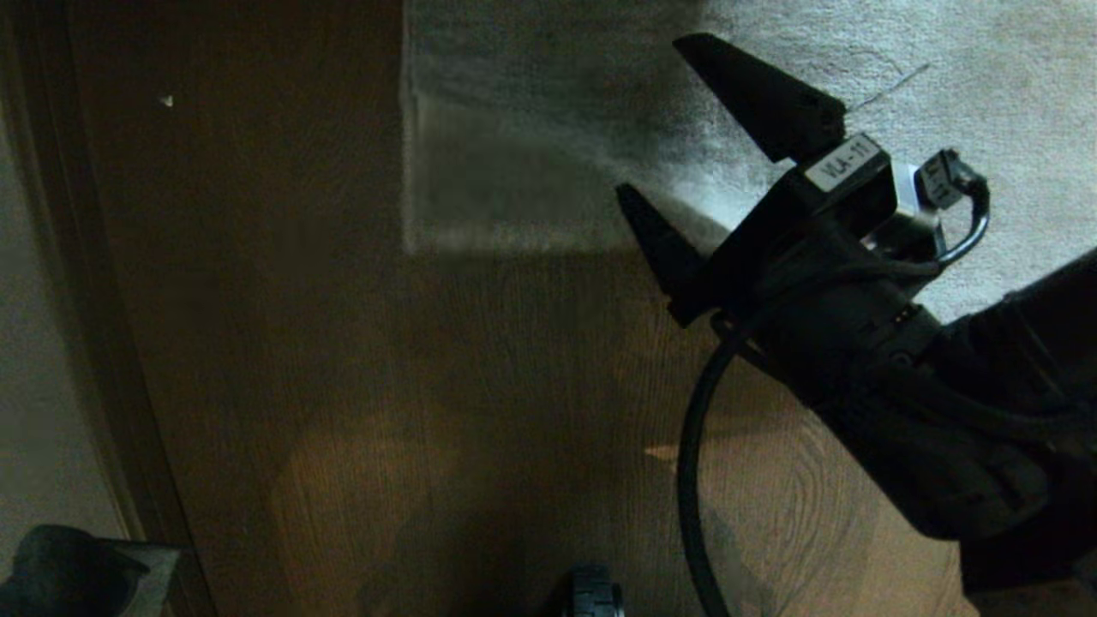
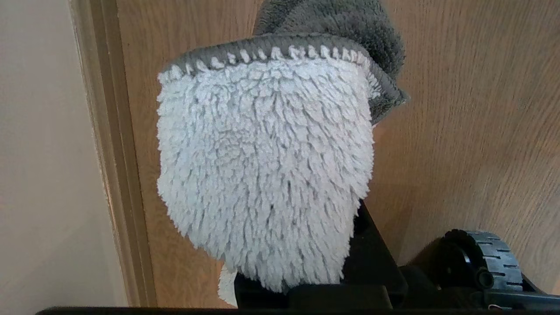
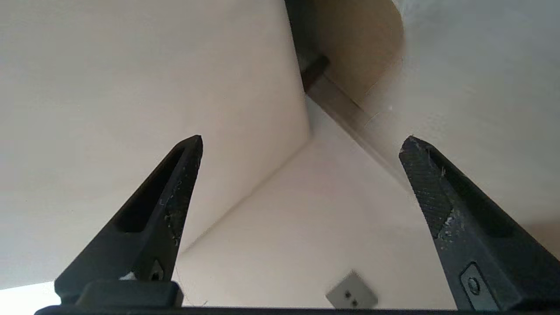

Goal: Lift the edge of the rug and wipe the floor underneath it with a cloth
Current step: Lay down the carpet, then put down the rag

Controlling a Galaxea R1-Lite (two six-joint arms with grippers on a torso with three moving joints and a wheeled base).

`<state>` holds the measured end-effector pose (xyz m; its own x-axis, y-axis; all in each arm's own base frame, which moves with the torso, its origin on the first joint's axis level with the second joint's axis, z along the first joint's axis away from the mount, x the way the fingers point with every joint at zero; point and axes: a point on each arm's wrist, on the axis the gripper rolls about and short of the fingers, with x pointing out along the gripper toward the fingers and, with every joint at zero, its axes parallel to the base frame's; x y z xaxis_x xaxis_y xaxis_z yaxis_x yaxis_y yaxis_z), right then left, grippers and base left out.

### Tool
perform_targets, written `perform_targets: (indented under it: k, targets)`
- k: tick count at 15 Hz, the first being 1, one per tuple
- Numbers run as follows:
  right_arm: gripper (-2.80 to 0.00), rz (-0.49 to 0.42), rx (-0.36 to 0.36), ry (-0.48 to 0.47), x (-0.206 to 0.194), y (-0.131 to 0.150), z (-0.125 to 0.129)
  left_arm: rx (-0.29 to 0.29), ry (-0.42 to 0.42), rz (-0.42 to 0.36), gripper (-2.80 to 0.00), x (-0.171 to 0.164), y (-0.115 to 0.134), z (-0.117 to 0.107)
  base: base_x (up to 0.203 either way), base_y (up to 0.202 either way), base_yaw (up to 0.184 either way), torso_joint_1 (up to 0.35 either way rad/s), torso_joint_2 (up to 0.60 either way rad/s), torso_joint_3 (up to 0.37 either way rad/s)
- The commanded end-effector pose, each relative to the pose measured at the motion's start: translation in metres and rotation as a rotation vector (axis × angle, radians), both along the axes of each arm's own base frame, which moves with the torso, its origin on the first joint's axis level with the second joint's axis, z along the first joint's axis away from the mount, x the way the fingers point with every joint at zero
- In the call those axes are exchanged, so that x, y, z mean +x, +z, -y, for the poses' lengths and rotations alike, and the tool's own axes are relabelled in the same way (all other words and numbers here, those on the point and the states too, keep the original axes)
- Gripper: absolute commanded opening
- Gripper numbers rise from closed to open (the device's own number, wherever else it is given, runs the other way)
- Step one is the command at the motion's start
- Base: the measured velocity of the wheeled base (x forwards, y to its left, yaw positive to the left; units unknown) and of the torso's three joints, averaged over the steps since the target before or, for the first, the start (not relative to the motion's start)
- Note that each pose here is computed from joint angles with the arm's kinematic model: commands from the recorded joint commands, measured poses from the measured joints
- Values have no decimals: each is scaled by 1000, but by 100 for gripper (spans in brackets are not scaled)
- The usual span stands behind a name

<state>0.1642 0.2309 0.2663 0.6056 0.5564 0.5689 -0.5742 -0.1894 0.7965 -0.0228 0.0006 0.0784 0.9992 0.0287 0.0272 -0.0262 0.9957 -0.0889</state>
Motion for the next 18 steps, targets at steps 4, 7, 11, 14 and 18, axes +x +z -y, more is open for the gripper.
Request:
perform_targets:
  k: [4, 7, 11, 14, 18]
  targets:
    - [0, -18, -7, 69, -15, -13, -10, -1, -1, 2, -280, 0, 0, 0, 0, 0, 0, 0, 0, 0]
    - [0, -39, -43, 70, -11, -24, -17, -1, -1, 0, -280, 0, 0, 0, 0, 0, 0, 0, 0, 0]
    - [0, -73, -93, 49, -6, -40, -22, -1, 0, 1, -280, 0, 0, 0, 0, 0, 0, 0, 0, 0]
    - [0, -101, -108, 10, -3, -48, -23, -1, 0, 0, -280, 0, 0, 0, 0, 0, 0, 0, 0, 0]
    - [-280, -106, -179, -21, -2, -61, -17, -1, -1, 2, -280, 0, 0, 0, 0, 0, 0, 0, 0, 0]
